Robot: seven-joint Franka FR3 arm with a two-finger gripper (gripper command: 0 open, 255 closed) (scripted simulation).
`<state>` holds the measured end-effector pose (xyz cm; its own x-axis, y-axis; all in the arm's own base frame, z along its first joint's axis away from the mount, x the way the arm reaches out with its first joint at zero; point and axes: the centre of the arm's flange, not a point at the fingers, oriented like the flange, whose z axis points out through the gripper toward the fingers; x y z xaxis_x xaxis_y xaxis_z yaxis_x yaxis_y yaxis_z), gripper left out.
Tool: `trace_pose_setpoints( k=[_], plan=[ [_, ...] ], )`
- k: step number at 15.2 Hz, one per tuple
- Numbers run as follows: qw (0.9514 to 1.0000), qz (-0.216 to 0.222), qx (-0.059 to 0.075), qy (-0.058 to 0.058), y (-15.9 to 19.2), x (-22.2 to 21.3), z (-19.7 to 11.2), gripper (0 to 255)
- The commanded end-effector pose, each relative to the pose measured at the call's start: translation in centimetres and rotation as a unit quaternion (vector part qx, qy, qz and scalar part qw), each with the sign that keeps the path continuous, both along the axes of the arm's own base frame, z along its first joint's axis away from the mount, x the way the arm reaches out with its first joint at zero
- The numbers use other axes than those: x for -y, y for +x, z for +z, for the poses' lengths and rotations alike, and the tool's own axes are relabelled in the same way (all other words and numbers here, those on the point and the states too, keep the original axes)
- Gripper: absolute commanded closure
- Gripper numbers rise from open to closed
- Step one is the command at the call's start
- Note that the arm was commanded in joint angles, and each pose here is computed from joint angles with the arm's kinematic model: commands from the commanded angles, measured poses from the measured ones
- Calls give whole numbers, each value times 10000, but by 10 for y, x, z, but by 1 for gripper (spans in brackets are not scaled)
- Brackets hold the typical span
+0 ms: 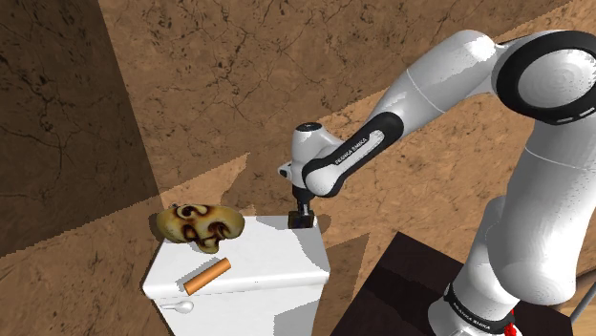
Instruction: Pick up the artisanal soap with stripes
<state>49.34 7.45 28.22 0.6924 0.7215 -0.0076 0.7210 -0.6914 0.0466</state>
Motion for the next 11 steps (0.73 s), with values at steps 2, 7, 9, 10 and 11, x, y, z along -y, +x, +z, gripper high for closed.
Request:
trace_pose_setpoints(
  k=[2,7,9,10,11],
  plan=[
    [10000,0,-1,0,0,1,16,255],
    [10000,0,-1,0,0,1,43,255],
    [10000,0,-1,0,0,1,53,255],
    [10000,0,-1,0,0,1,54,255],
    [10000,0,-1,0,0,1,54,255]
  ],
)
